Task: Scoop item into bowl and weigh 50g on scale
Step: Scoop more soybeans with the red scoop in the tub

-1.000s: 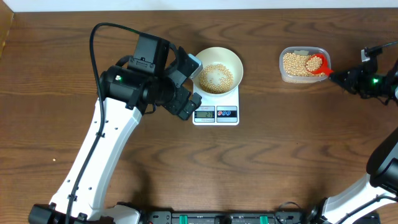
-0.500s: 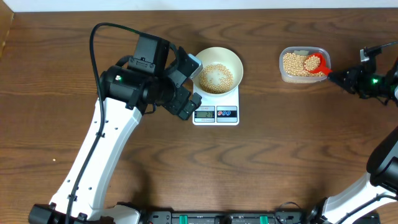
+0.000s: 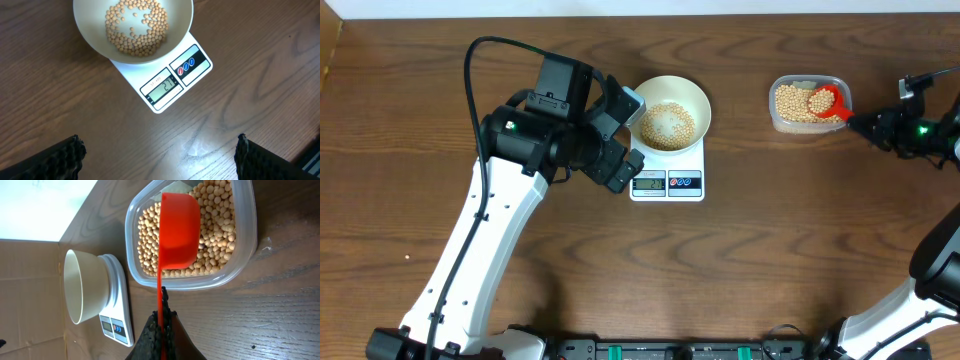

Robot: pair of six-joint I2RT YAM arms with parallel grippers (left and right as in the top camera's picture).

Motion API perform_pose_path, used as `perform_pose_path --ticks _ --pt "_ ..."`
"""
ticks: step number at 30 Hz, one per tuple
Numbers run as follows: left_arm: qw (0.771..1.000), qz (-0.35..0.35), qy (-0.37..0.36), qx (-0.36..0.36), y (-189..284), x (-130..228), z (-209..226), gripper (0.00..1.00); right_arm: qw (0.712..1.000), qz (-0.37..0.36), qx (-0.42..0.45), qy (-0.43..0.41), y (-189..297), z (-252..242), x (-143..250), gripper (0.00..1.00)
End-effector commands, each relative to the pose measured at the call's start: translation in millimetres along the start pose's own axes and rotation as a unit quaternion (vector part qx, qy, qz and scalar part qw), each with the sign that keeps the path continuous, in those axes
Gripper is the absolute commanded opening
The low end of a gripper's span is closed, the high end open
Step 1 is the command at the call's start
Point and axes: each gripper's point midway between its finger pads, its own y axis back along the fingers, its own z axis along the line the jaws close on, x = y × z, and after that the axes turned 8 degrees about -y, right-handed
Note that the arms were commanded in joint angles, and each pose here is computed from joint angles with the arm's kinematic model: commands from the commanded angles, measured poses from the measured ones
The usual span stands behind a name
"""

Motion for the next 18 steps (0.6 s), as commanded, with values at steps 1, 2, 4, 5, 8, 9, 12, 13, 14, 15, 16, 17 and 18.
perform_pose_path --ticks 1,2,4,5,8,9,12,13,14,15,16,17,18 --pt "1.000 -0.005 -0.001 0.003 1.7 -4.6 -0.5 0.98 1.000 -0.002 -0.017 0.006 3.1 3.2 0.1 0.01" --pt "1.000 -0.005 -0.001 0.003 1.7 -4.6 -0.5 0.98 1.000 -0.002 -0.017 0.006 3.4 3.3 -0.1 0.01" --pt "1.000 -0.005 -0.001 0.003 1.7 -4.6 -0.5 0.98 1.000 -0.002 -0.017 0.006 3.4 3.3 -0.2 0.01" --pt "1.000 -0.005 -0.001 0.003 1.7 -4.6 -0.5 0.98 1.000 -0.002 -0.017 0.006 3.5 3.4 -0.3 0.01" --pt "1.000 -0.005 -0.001 0.003 1.7 -4.6 -0.5 0.98 1.000 -0.003 -0.017 0.007 3.7 3.7 -0.7 0.01" --pt "1.000 -0.005 -0.001 0.003 1.7 -4.6 -0.5 0.98 1.000 -0.003 -0.017 0.007 3.8 3.8 -0.8 0.01" --pt "1.000 -0.005 -0.001 0.003 1.7 -4.6 -0.5 0.98 1.000 -0.004 -0.017 0.013 4.0 4.2 -1.3 0.01" --pt "1.000 -0.005 -0.001 0.003 1.7 -4.6 -0.5 0.98 1.000 -0.004 -0.017 0.014 4.2 4.5 -1.6 0.01" --pt "1.000 -0.005 -0.001 0.003 1.7 -4.6 -0.5 0.98 1.000 -0.004 -0.017 0.014 4.4 4.7 -1.9 0.01" --pt "1.000 -0.005 -0.001 0.003 1.7 -4.6 -0.5 0.98 1.000 -0.004 -0.017 0.015 4.5 4.9 -2.2 0.01" --pt "1.000 -0.005 -0.001 0.003 1.7 -4.6 -0.5 0.98 1.000 -0.005 -0.017 0.015 4.7 5.2 -2.5 0.01" --pt "1.000 -0.005 -0.001 0.003 1.7 -4.6 -0.5 0.98 1.000 -0.004 -0.017 0.015 5.0 5.6 -2.5 0.01" --pt "1.000 -0.005 -0.001 0.003 1.7 -4.6 -0.5 0.98 1.000 -0.004 -0.017 0.014 5.3 5.9 -2.4 0.01"
